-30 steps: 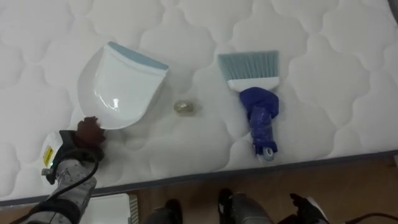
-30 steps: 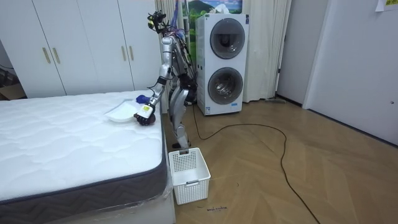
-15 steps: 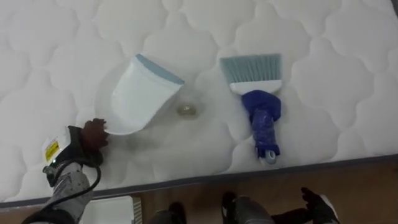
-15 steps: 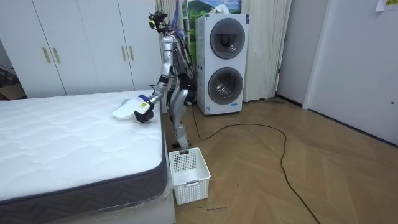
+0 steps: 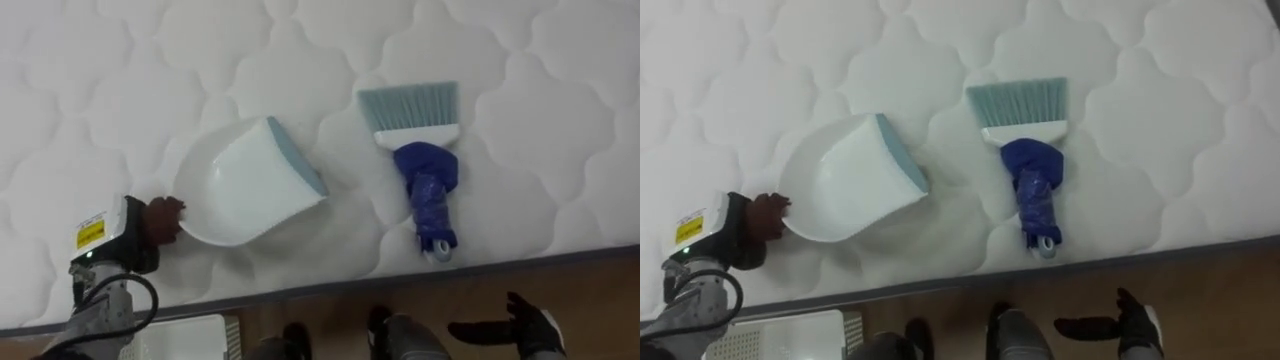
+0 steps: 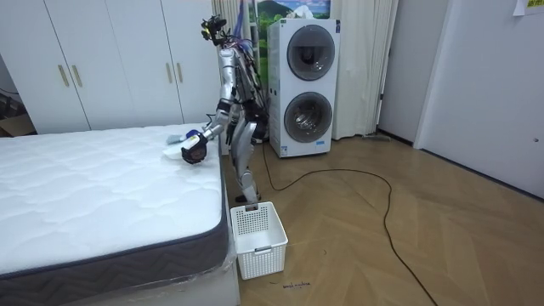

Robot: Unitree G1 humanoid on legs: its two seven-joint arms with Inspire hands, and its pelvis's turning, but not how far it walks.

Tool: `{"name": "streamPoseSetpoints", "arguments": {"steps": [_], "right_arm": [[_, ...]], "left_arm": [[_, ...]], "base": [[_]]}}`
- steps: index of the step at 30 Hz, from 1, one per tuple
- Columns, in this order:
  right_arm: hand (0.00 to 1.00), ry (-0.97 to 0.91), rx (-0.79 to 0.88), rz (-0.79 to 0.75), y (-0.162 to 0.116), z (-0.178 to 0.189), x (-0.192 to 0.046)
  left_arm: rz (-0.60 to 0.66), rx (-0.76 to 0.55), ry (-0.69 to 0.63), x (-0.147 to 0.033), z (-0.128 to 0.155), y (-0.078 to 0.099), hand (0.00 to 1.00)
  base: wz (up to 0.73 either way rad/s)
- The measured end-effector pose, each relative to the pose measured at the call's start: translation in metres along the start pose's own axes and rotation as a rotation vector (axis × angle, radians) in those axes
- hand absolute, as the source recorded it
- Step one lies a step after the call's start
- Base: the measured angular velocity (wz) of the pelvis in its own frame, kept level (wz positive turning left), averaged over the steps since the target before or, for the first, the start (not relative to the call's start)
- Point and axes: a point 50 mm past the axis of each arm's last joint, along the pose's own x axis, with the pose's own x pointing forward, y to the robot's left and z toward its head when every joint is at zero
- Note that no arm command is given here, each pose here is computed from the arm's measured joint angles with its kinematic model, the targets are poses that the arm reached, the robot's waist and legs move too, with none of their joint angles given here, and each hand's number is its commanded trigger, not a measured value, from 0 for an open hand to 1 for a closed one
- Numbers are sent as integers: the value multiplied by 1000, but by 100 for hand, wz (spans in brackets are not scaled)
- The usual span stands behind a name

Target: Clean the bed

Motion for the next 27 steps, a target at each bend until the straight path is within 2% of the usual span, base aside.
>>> {"name": "streamPoseSetpoints", "arguments": {"steps": [9,15,20,27], "right_arm": [[0,-37,52,-39,-2,13,2],[0,-49,161,-151,-10,19,3],[0,-127,173,-244,-11,33,-1],[0,-182,141,-352,-10,40,-10]], "left_arm": [[30,34,9,-12,-13,-4,100],[96,67,13,-21,-20,-6,100],[141,155,11,-38,-32,-12,100],[127,211,52,-55,-45,-20,100]], "base": [[-6],[-3],[0],[-4]]}}
